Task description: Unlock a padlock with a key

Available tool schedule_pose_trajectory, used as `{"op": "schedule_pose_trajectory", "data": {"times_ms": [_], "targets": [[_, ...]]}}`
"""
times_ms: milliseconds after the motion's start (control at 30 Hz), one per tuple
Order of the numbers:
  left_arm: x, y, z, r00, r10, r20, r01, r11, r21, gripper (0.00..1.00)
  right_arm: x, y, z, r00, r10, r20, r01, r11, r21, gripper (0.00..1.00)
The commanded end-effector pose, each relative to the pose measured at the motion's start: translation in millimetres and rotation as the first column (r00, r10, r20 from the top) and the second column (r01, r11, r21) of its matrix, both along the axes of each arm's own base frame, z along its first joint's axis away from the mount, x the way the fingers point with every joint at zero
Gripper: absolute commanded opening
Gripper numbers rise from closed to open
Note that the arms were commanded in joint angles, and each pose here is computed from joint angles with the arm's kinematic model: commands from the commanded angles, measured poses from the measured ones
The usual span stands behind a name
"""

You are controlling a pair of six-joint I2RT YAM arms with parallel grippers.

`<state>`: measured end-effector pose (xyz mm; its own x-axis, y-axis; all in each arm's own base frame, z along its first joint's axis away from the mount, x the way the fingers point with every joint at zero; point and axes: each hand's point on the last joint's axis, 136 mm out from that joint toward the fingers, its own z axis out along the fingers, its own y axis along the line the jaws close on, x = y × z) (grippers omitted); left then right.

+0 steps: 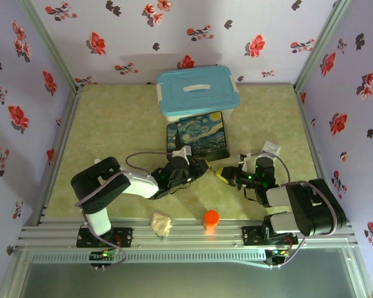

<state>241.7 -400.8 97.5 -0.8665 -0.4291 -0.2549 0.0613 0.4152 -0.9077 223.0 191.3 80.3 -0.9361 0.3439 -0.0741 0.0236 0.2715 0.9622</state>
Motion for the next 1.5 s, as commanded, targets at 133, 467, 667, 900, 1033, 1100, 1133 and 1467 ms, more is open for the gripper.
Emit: {"op": "schedule_pose_trajectory", "data": {"times_ms": [133,467,667,900,1033,1100,1133,1467], "targets": [[-11.3,-19.7,42.7,0.996,-0.073,0.051,0.081,0.980,-0.180,0.00,9.2,2.0,8.8,0.999,-0.026,0.033,0.025,0.999,0.034,0.00],[-10.8,-19.7,43.2,0.997,-0.056,0.050,0.063,0.985,-0.159,0.00,15.3,16.4,21.0,0.998,-0.057,0.019,0.054,0.989,0.139,0.00],[-9.2,-22.4,38.7,0.997,-0.043,0.056,0.050,0.991,-0.121,0.00,7.7,20.7,13.2,0.995,-0.099,0.007,0.098,0.989,0.111,0.00],[-15.8,-35.6,38.6,0.996,-0.077,0.047,0.082,0.989,-0.121,0.00,16.1,43.9,34.9,0.995,-0.076,0.058,0.066,0.987,0.149,0.00],[-17.9,-32.3,36.5,0.995,-0.083,0.046,0.087,0.993,-0.084,0.00,15.4,39.8,36.5,0.994,-0.107,0.035,0.100,0.982,0.161,0.00],[-19.0,-30.9,35.2,0.995,-0.088,0.050,0.091,0.994,-0.066,0.00,15.1,38.4,39.2,0.993,-0.122,-0.002,0.121,0.976,0.183,0.00],[-19.1,-30.1,35.0,0.995,-0.088,0.052,0.091,0.994,-0.063,0.00,15.5,37.3,41.1,0.991,-0.132,-0.017,0.133,0.972,0.194,0.00],[-18.9,-33.0,23.7,0.993,-0.108,0.045,0.109,0.994,-0.020,0.22,1.3,38.1,31.5,0.991,-0.130,-0.021,0.131,0.986,0.104,0.00]]}}
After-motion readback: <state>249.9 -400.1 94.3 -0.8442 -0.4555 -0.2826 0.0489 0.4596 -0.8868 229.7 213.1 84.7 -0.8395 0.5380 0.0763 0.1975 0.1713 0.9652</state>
